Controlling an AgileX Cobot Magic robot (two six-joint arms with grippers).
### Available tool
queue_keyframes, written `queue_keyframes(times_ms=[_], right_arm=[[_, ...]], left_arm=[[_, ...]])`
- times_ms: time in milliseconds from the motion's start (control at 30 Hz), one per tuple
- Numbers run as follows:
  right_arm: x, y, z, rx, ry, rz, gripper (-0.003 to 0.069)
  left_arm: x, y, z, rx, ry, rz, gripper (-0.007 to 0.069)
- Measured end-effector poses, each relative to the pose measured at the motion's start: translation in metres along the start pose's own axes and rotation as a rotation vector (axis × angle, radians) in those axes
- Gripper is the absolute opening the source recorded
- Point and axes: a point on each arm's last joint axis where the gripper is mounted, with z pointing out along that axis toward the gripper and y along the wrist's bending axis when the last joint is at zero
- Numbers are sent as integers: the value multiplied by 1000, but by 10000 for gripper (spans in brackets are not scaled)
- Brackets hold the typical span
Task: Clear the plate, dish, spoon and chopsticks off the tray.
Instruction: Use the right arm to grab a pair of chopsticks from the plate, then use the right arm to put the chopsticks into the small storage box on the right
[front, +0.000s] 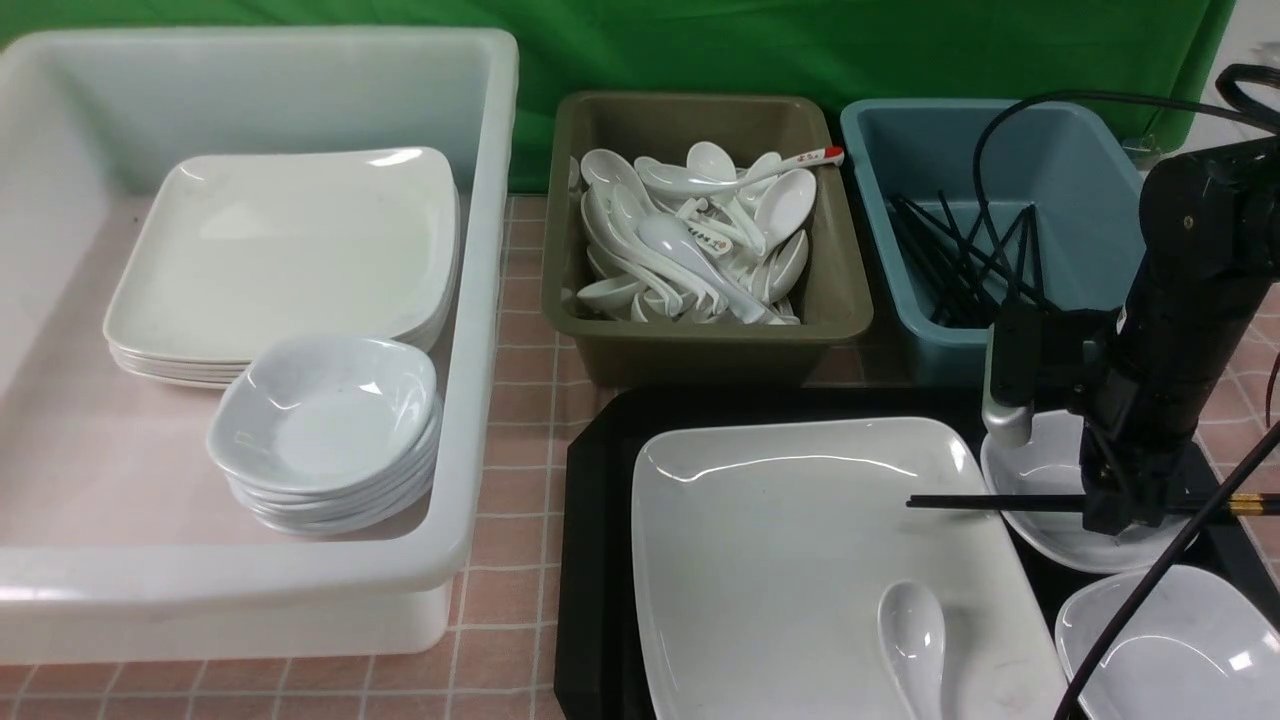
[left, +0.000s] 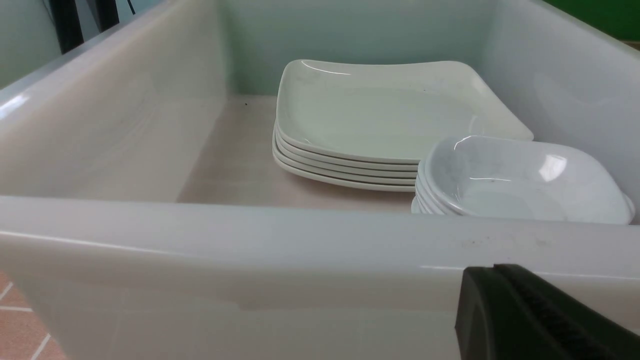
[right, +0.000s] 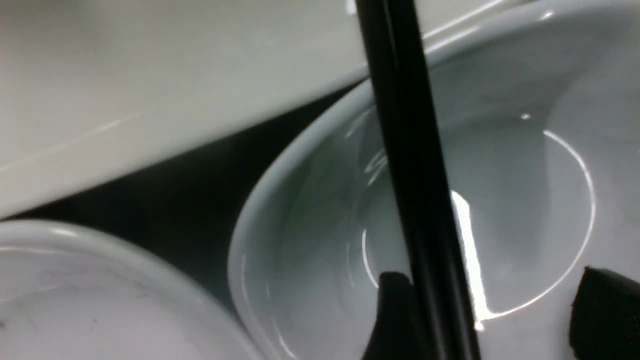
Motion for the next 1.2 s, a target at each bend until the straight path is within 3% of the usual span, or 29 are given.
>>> queue_keyframes(times_ms=[100, 233, 267, 300, 333, 700, 967, 1200], right_arm=[[0, 0, 0, 2, 1, -1, 460], [0, 0, 0, 1, 2, -2, 262], [0, 0, 0, 1, 2, -2, 262], [0, 0, 0, -1, 4, 4, 177], [0, 0, 0, -4, 5, 11, 164], [2, 11, -7, -86, 36, 36, 166], [-15, 33, -49, -47, -9, 10, 166], [-27, 60, -113, 36, -220, 140, 166]], left_arm=[[0, 0, 0, 0, 0, 0, 20], [0, 0, 0, 0, 0, 0, 20], [0, 0, 0, 0, 0, 0, 20], [0, 0, 0, 0, 0, 0, 20], [0, 0, 0, 0, 0, 0, 20], [0, 0, 0, 0, 0, 0, 20], [0, 0, 0, 0, 0, 0, 20], [0, 0, 0, 0, 0, 0, 20]])
